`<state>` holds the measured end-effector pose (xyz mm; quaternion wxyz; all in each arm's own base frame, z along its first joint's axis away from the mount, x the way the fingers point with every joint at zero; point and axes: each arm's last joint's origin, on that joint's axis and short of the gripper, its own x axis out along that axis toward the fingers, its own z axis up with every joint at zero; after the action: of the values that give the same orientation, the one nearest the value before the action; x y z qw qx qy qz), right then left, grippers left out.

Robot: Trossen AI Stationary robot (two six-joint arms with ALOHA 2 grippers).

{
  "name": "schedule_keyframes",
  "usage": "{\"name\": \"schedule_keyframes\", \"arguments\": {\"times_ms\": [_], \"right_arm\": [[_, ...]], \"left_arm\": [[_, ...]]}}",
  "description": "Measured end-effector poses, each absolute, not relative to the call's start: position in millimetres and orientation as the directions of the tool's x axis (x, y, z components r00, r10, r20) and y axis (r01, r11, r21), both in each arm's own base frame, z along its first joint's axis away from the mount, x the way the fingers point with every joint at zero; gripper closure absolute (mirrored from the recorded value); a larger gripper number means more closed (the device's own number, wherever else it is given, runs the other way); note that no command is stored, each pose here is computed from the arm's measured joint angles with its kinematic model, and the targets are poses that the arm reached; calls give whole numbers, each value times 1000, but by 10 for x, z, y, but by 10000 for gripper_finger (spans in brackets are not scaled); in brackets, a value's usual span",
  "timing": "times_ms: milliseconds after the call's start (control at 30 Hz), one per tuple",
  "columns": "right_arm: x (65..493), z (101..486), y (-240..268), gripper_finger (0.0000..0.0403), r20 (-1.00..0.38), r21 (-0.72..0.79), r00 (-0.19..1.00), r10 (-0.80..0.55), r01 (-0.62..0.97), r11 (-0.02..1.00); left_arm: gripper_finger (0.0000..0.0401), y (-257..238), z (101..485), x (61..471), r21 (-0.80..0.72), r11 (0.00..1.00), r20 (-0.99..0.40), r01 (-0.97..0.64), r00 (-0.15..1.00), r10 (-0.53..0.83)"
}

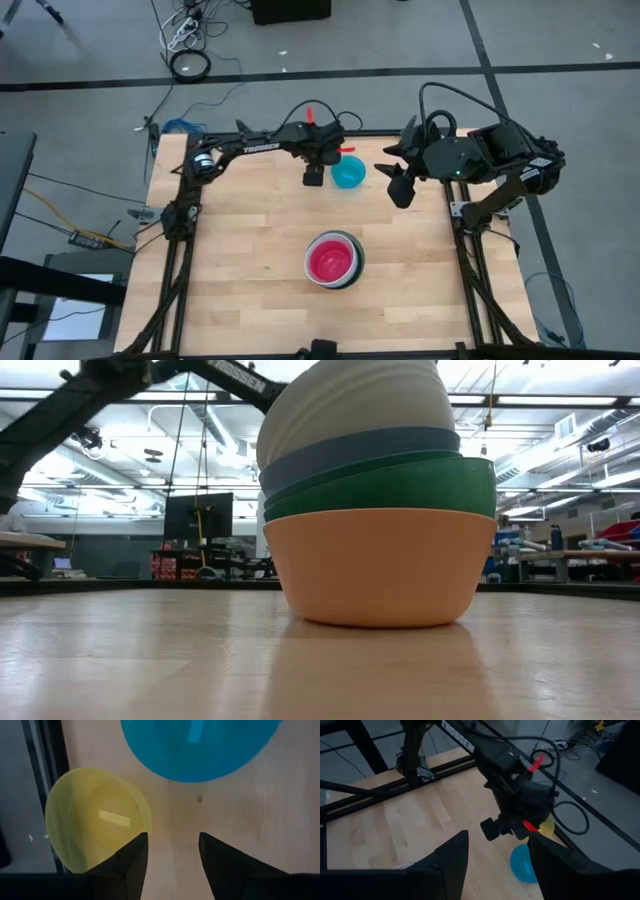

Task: Nest bowls inside each other
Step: Stack the yellow bowl on top of the red bowl

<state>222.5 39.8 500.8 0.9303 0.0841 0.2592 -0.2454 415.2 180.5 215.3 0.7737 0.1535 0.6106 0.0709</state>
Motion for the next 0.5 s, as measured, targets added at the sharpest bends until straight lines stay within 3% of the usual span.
{"name": "schedule_keyframes", "arguments": {"times_ms": [333, 500], "right_arm": [[2225, 5008, 399, 209, -523, 26, 745, -413, 498, 867], [2228, 5012, 399, 209, -520, 27, 748, -412, 497, 868]], "left_arm": [[219, 2038, 1866, 4224, 265, 963, -957, 45, 132, 257], [279, 2067, 1763, 4220, 250, 967, -965, 45, 100, 244]]}}
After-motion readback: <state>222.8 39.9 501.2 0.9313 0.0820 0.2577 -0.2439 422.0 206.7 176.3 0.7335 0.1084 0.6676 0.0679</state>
